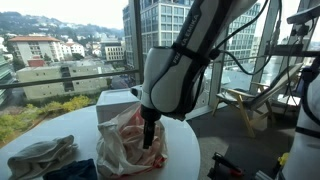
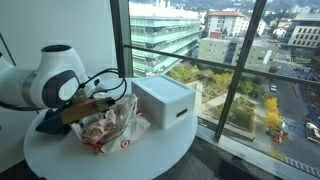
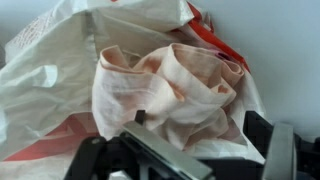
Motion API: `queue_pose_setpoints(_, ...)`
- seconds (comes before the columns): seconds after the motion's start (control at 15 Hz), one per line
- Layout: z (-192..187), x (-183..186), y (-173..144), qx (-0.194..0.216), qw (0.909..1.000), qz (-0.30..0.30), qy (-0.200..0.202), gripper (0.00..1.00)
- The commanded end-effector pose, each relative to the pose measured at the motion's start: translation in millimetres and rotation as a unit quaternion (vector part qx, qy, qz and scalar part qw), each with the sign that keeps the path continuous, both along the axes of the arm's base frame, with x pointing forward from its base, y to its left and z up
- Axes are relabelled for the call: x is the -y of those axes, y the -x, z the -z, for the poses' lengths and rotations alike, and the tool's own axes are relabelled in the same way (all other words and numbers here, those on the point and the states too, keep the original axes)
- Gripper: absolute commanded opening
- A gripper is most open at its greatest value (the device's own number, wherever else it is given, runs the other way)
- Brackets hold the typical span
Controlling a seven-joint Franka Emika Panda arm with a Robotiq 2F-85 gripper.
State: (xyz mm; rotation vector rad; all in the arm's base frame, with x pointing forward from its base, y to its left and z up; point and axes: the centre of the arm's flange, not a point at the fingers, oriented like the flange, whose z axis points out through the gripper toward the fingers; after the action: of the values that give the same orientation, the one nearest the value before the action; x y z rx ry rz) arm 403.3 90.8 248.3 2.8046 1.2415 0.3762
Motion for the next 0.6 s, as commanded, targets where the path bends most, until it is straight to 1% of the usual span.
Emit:
queue_pose_setpoints(0.0,15,-2,9,-0.006,0.9995,0.021,0.021,1.0)
queue_pose_setpoints(0.13,21,-1,9,-0.009,0.9992,0.024,0.03,1.0)
queue_pose_setpoints(0.33,32,-3,8,-0.001,0.9984,0.032,0.048,1.0)
queue_pose_setpoints(0.53,37,-6,9,0.007,0.9981,0.031,0.053,1.0)
